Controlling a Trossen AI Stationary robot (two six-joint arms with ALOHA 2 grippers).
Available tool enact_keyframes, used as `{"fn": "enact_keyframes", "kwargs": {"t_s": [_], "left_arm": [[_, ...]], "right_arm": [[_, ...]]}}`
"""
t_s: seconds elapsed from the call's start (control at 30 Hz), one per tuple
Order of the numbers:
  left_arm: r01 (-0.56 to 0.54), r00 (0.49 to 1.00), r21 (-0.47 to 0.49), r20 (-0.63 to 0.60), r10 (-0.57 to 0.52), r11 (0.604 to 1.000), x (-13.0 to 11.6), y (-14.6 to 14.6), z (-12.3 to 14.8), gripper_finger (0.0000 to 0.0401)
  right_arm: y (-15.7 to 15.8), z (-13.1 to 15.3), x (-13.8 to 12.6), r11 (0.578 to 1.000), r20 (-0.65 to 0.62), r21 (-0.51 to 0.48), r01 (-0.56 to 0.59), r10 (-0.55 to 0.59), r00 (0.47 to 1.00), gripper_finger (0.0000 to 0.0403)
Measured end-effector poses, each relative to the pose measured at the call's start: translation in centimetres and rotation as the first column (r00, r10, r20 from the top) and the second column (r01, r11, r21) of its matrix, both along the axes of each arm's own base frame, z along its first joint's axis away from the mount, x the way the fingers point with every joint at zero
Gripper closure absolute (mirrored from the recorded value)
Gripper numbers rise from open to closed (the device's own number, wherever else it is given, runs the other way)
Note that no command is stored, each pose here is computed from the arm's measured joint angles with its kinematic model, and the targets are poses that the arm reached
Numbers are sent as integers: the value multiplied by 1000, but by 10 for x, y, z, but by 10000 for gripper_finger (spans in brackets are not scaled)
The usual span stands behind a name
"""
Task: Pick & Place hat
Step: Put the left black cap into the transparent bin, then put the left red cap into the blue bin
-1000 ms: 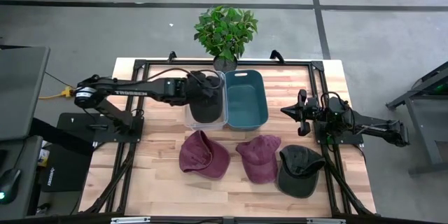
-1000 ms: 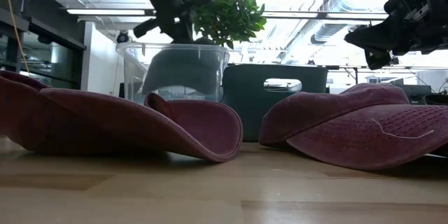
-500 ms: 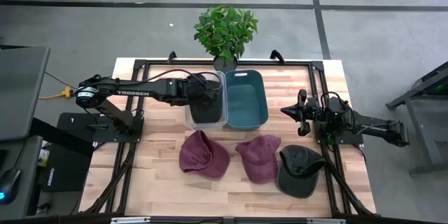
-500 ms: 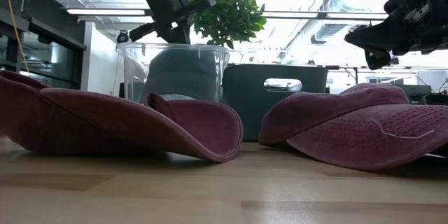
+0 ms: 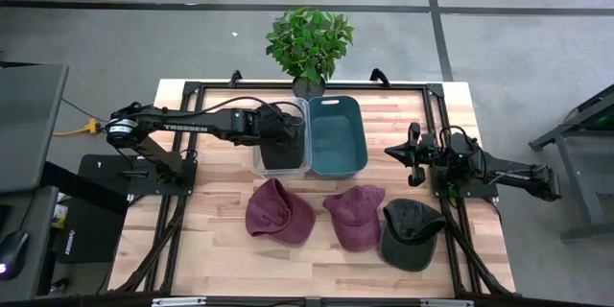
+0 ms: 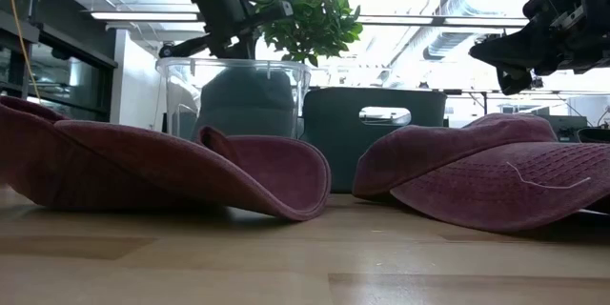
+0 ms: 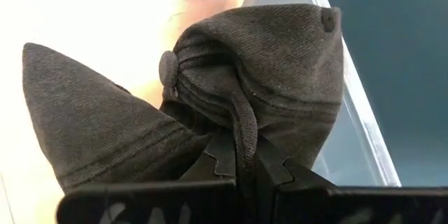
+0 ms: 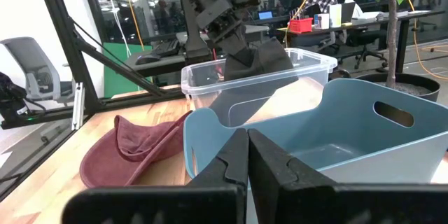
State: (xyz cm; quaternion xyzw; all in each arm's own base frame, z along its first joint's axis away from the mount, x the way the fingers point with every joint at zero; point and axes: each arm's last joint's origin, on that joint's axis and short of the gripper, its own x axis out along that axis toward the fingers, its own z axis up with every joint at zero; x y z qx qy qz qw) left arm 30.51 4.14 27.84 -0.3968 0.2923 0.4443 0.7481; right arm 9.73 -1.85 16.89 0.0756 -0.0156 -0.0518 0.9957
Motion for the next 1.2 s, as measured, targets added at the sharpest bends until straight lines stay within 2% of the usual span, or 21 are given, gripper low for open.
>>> {"fn": "enact_keyframes", "kwargs": {"t_s": [0.17, 0.3, 0.67, 0.8, 0.97, 1.2], "left_arm": [[7, 1000, 4, -4, -7, 1000, 0, 0, 0, 398], [15, 1000, 10, -9, -15, 1000, 0, 0, 0, 374], [51, 998, 41, -31, -49, 998, 0, 0, 0, 238], [43, 999, 53, -31, -41, 998, 0, 1, 1, 204], [19, 1000, 93, -16, -17, 996, -5, 1, 11, 195], [-16, 1000, 146, -10, 17, 989, -9, 3, 40, 196]], "right_arm": [[0, 0, 0, 1000, 0, 0, 0, 0, 1000, 402], [0, 0, 0, 1000, 0, 0, 0, 0, 1000, 402], [0, 0, 0, 1000, 1, 0, 0, 0, 1000, 402], [0, 0, 0, 1000, 1, 0, 0, 0, 1000, 402], [0, 0, 0, 1000, 1, 0, 0, 0, 1000, 402], [0, 0, 0, 1000, 1, 0, 0, 0, 1000, 402]]}}
